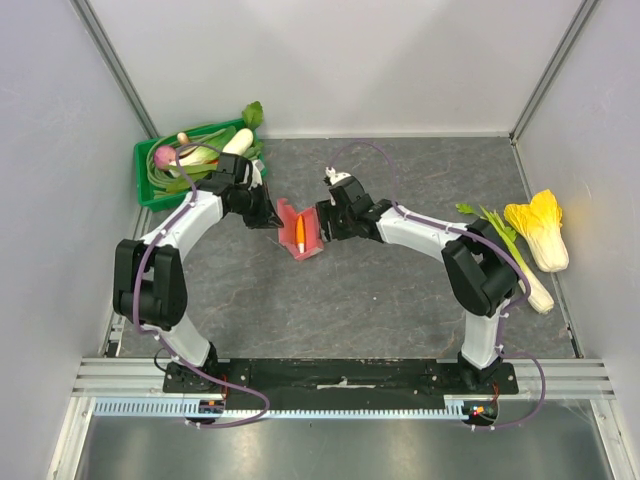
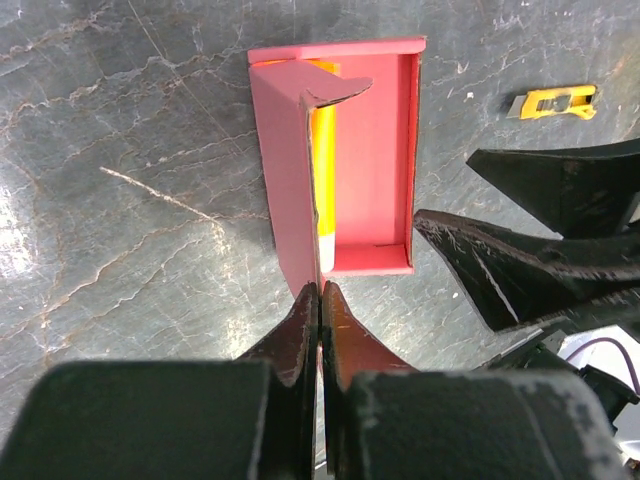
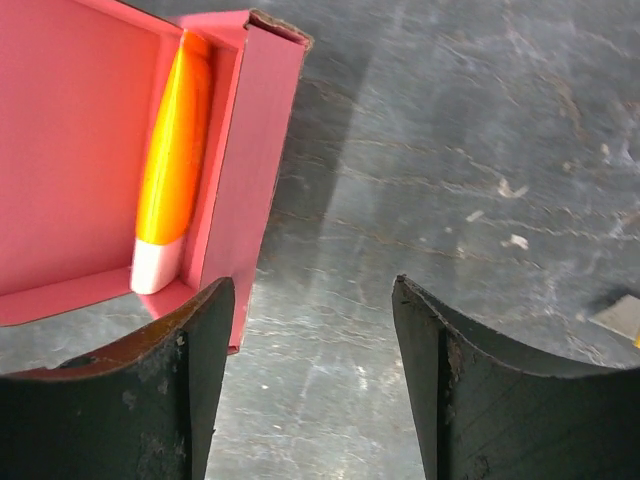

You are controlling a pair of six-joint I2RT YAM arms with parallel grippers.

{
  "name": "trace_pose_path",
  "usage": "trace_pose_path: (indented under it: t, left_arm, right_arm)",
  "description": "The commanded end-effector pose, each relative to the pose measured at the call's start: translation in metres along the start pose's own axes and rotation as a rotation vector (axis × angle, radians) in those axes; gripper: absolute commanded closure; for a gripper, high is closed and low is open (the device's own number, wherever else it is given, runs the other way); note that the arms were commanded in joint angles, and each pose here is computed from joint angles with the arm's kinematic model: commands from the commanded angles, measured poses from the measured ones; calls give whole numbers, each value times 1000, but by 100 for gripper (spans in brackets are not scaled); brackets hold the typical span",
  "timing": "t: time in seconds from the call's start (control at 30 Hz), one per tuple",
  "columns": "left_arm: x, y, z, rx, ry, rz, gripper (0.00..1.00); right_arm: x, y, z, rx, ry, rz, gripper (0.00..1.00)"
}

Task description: Unpack the express box

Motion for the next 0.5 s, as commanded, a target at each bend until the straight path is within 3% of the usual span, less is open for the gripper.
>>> trace_pose_path:
  t: [0.0,0.47]
  left_arm:
    - [-8,15,-16,55,-77,-39,98]
    - [-8,21,-22,67,-51,-19,98]
  right_arm:
    - [6,8,-12,93,-30,10,29]
    - [-58,42,-8,92,12,-180,37]
Point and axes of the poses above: each gripper's point midway between its finger pads, its own y axis back along the fingers, its own z axis along the line the jaws close on, x = y × z, the point moved 7 cm from there along y, back along the fingers, and after that the axes turned 12 degrees about y, right-handed, at the moved point
